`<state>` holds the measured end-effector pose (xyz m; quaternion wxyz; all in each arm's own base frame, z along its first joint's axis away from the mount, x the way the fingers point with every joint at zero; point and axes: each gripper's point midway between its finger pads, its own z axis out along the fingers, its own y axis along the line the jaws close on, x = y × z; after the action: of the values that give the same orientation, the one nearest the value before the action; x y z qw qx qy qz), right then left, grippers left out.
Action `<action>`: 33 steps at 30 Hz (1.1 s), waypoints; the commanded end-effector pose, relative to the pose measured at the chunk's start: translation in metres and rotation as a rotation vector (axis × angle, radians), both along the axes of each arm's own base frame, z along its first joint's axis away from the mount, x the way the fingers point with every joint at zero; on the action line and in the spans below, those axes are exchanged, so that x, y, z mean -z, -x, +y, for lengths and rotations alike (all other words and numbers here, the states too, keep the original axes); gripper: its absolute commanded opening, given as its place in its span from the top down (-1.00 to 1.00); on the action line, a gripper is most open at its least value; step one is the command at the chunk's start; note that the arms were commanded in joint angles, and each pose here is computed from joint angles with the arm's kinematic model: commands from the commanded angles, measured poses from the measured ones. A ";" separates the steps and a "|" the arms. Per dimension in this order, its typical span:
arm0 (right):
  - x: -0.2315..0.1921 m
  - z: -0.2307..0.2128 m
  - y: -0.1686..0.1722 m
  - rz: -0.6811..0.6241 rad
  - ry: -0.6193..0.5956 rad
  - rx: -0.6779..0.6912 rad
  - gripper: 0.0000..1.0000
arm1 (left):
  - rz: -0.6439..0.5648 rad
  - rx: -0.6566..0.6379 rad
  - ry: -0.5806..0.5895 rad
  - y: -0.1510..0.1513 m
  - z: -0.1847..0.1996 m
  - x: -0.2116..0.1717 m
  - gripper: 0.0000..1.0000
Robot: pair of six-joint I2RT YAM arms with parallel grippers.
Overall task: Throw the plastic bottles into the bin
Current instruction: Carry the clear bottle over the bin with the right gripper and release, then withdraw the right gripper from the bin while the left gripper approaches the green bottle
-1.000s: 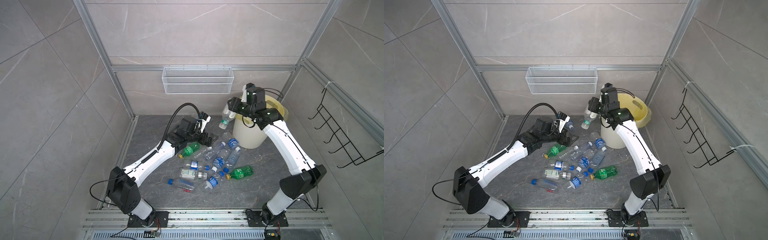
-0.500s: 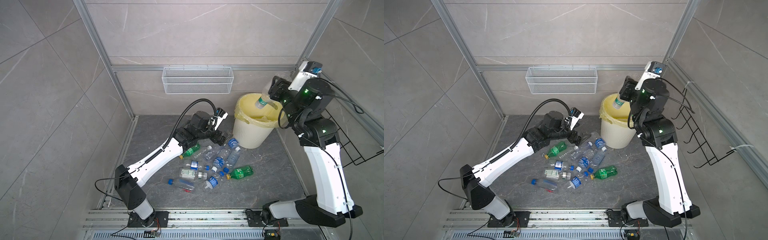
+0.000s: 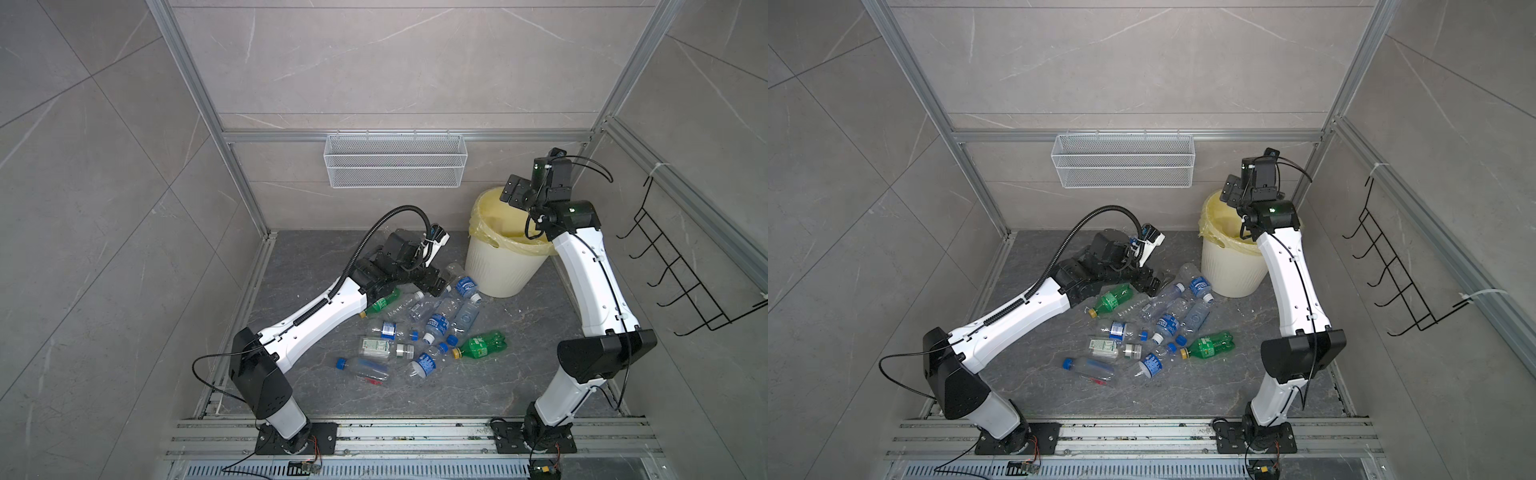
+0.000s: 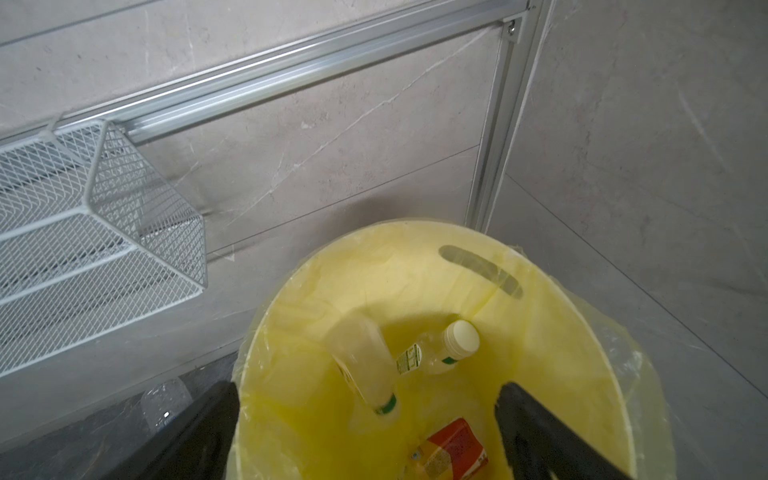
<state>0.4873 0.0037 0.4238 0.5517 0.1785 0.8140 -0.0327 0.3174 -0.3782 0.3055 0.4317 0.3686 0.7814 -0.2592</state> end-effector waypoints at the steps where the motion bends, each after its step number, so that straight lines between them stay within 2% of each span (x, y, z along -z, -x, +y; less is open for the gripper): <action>1: -0.048 0.002 0.030 -0.126 -0.043 -0.025 -0.99 | -0.036 -0.044 -0.020 -0.009 0.007 -0.004 -1.00; 8: -0.035 0.034 0.037 -0.105 -0.060 -0.148 -0.99 | 0.005 -0.125 -0.092 -0.026 0.026 0.025 -1.00; 14: -0.011 0.099 0.046 -0.053 0.005 -0.316 -0.99 | 0.114 -0.271 -0.121 -0.050 0.079 0.058 -1.00; 18: 0.022 0.151 0.055 -0.013 0.001 -0.455 -0.99 | 0.209 -0.387 -0.152 -0.061 0.121 0.091 -1.00; 22: 0.071 0.205 0.067 0.082 -0.008 -0.587 -0.99 | 0.328 -0.480 -0.174 -0.058 0.155 0.130 -1.00; 26: 0.116 0.246 0.077 0.164 -0.015 -0.659 -0.99 | 0.420 -0.565 -0.232 -0.055 0.180 0.162 -0.99; 33: 0.165 0.278 0.090 0.268 -0.097 -0.709 -0.99 | 0.498 -0.553 -0.269 -0.054 0.183 0.194 -0.97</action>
<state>0.3972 0.2743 0.2658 0.4172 -0.1141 0.8896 0.1467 0.3725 -0.1929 0.1194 0.2451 0.1284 0.9555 -0.1024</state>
